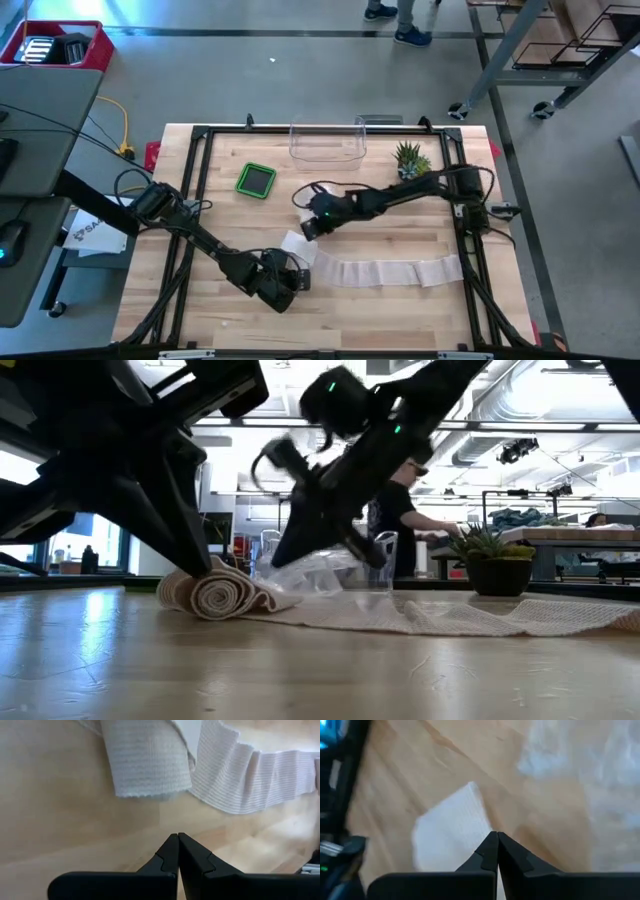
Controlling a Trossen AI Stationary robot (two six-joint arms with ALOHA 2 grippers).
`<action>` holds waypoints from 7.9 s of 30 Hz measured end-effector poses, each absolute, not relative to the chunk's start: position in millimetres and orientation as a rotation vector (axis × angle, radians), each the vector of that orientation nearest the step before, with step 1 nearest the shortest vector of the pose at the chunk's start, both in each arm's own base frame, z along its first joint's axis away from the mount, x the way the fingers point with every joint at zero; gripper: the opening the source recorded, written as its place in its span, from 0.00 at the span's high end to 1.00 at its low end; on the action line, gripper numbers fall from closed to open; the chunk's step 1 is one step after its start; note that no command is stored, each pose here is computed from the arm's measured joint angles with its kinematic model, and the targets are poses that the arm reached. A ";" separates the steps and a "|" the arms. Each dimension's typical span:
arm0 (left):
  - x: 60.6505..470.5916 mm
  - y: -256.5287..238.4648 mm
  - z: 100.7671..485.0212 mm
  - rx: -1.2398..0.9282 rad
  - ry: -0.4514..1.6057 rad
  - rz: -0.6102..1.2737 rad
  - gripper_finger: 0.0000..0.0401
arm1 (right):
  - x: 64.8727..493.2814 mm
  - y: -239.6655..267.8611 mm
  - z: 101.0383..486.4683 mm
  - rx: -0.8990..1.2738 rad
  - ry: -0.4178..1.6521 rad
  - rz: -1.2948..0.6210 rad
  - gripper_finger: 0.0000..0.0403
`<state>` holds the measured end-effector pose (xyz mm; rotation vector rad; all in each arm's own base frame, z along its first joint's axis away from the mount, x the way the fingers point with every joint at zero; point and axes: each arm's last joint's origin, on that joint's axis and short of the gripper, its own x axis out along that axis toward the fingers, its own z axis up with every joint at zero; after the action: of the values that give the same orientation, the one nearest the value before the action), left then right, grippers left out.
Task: Roll bandage
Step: Roll the bandage
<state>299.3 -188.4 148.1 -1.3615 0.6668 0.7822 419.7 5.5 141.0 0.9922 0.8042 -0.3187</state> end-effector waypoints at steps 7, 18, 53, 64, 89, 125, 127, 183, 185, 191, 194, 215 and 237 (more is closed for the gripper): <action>303.1 -192.6 136.4 -1.392 0.713 0.773 1.00 | 434.8 -2.6 116.1 0.996 0.849 -0.352 1.00; 302.8 -180.2 132.0 -1.318 0.740 0.848 1.00 | 448.1 13.0 103.7 0.965 0.872 -0.272 1.00; 287.7 -149.5 154.1 -1.002 0.926 0.878 1.00 | 461.2 28.0 140.1 0.886 1.021 -0.153 1.00; 287.6 -145.4 154.3 -0.897 0.899 0.875 1.00 | 461.3 22.3 140.4 0.869 1.019 -0.157 1.00; 264.4 -137.2 183.8 -0.759 0.829 0.930 1.00 | 418.6 -19.7 210.5 0.533 1.045 -0.394 1.00; 363.8 -98.5 181.4 -0.293 1.121 0.118 1.00 | 278.6 184.1 183.3 1.024 1.152 -0.726 1.00; 361.5 -94.3 178.3 -0.282 1.161 0.145 1.00 | 277.1 178.1 177.8 1.032 1.153 -0.738 1.00; 272.8 -152.6 130.1 -0.539 1.437 0.553 1.00 | 274.5 91.0 140.4 1.066 1.036 -0.678 1.00; 265.8 -154.5 130.1 -0.492 1.472 0.576 1.00 | 278.4 88.3 141.7 1.069 1.014 -0.653 1.00; 250.9 -154.2 130.2 -0.375 1.565 0.621 1.00 | 281.6 86.2 142.9 1.074 0.994 -0.632 1.00; 248.8 -155.4 130.0 -0.354 1.573 0.615 1.00 | 281.0 87.8 142.9 1.071 0.998 -0.627 1.00; 232.5 -132.4 192.8 -0.432 1.389 0.665 1.00 | 292.0 81.0 171.6 1.136 0.751 -0.541 1.00; 131.7 -139.2 187.1 -0.876 1.423 0.774 1.00 | 483.1 113.9 188.8 1.066 0.668 -0.199 0.51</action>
<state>131.7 -139.2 187.1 -0.8757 1.4235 0.7737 483.1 113.9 188.8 1.0657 0.6677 -0.1988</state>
